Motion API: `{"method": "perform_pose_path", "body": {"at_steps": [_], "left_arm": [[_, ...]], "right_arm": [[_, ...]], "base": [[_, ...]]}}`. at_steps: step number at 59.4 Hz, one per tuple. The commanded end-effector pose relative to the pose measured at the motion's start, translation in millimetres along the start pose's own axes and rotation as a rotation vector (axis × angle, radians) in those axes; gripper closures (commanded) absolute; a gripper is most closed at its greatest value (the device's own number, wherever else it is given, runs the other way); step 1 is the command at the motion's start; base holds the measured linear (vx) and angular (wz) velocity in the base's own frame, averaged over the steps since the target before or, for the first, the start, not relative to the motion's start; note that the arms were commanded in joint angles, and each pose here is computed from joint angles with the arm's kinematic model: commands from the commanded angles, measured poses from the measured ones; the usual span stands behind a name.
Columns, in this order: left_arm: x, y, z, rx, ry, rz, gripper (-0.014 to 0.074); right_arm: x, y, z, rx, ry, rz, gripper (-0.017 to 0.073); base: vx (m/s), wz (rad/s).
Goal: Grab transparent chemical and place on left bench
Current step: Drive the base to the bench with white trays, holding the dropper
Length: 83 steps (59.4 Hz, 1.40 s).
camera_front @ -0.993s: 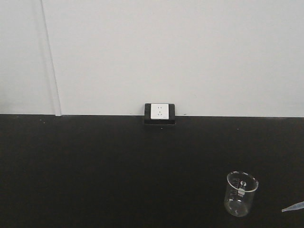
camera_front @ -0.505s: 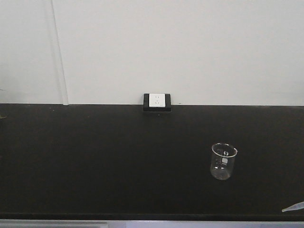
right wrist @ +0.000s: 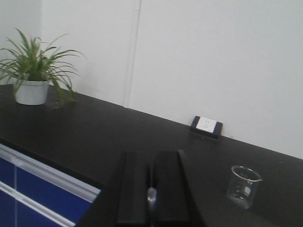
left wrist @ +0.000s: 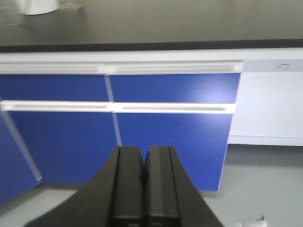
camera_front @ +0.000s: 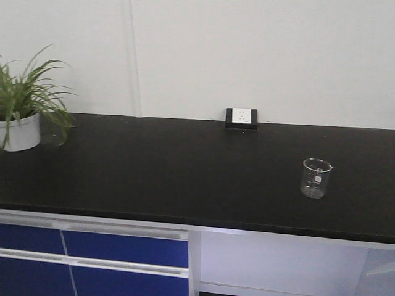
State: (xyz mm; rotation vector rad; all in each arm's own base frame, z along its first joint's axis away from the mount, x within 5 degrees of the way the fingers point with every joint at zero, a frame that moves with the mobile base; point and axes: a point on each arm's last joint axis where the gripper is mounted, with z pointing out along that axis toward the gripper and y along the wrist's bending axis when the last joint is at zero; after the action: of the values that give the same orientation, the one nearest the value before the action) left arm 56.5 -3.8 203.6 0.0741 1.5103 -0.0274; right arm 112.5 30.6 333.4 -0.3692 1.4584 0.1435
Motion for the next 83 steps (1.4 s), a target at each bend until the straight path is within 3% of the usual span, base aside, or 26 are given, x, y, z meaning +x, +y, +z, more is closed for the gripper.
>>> {"method": "perform_pose_path", "body": {"at_steps": [1, 44, 83], "left_arm": [[-2.8, 0.1, -1.3, -0.002, -0.081, -0.009, 0.0597], [-2.8, 0.1, -1.3, -0.002, -0.081, -0.009, 0.0597], [-2.8, 0.1, -1.3, -0.002, -0.081, -0.009, 0.0597]], "right_arm": [[-10.0, -1.0, 0.1, -0.002, -0.033, 0.011, 0.0564], [-10.1, -0.9, 0.1, -0.003, -0.034, 0.012, 0.0564], [-10.1, -0.9, 0.1, -0.003, -0.034, 0.011, 0.0564]], "base": [[-0.36, 0.41], [-0.34, 0.47], [-0.2, 0.69]]}}
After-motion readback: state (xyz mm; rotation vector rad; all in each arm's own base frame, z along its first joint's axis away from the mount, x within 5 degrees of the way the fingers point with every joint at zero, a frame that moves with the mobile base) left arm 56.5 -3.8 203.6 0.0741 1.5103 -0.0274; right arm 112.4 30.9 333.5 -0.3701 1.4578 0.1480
